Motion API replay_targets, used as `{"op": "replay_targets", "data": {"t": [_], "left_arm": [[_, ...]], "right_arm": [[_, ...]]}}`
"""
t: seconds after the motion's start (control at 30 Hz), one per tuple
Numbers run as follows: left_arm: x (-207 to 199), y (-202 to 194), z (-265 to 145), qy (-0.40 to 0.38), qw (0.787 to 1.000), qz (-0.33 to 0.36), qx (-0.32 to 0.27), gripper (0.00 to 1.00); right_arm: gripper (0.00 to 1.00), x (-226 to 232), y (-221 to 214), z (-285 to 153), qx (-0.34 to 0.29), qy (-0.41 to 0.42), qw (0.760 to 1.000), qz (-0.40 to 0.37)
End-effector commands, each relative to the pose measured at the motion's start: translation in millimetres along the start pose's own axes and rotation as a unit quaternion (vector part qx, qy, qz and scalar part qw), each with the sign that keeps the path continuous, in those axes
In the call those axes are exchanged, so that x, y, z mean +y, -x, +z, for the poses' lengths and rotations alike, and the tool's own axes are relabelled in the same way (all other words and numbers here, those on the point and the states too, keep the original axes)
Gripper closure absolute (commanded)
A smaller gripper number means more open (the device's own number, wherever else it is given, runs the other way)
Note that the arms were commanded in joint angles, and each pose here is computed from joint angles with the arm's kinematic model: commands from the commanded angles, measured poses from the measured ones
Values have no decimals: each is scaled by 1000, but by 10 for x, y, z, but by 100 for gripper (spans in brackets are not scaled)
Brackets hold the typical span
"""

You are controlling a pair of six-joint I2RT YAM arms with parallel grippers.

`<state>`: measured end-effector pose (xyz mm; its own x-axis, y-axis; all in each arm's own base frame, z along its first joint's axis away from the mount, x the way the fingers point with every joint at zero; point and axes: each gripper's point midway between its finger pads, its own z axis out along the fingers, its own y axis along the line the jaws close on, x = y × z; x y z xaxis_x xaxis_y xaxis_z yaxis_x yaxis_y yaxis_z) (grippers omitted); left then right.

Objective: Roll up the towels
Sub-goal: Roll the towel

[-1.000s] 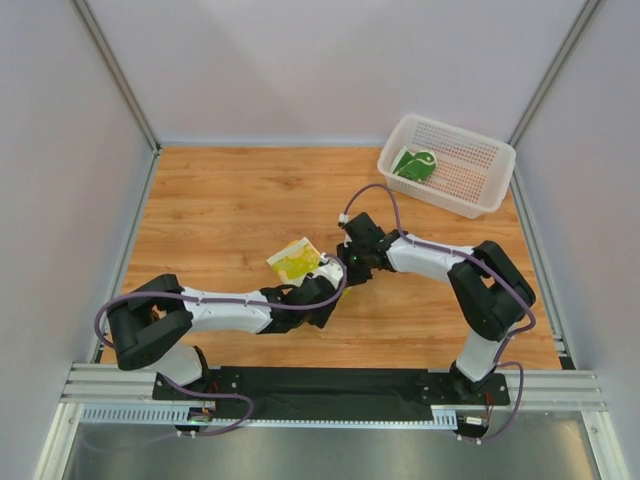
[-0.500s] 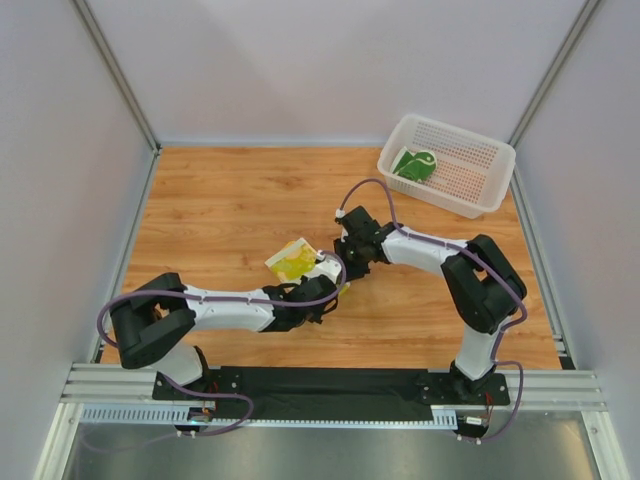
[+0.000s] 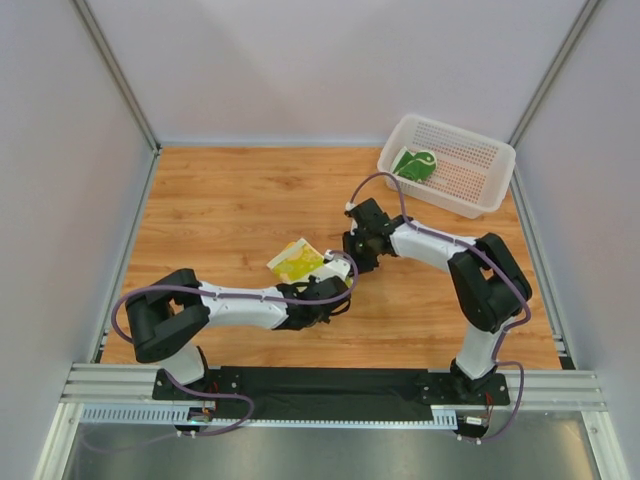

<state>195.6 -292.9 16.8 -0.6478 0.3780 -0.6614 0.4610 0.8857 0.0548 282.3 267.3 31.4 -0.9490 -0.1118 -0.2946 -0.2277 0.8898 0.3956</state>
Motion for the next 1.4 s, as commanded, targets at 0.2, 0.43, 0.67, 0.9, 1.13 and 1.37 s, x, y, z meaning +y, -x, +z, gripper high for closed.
{"op": "replay_targets", "data": {"t": [0.2, 0.43, 0.67, 0.9, 1.13, 1.37], "left_arm": [[45, -729, -239, -14, 985, 29, 169, 100], [-101, -569, -389, -41, 983, 9, 179, 100], [-407, -193, -628, -110, 978, -44, 172, 100], [-551, 85, -796, -183, 958, -138, 173, 100], [-431, 175, -787, -238, 912, -272, 193, 100], [-342, 212, -768, -277, 851, -398, 202, 100]], "right_arm": [[47, -368, 288, -536, -52, -60, 997, 15], [39, -528, 312, -883, -74, -102, 991, 36], [37, -439, 110, -1074, -80, -75, 993, 49], [36, -386, -96, -1125, -74, -47, 995, 51], [36, -312, -195, -1170, -68, -22, 996, 48], [36, -142, -243, -1161, -60, 24, 997, 40]]}}
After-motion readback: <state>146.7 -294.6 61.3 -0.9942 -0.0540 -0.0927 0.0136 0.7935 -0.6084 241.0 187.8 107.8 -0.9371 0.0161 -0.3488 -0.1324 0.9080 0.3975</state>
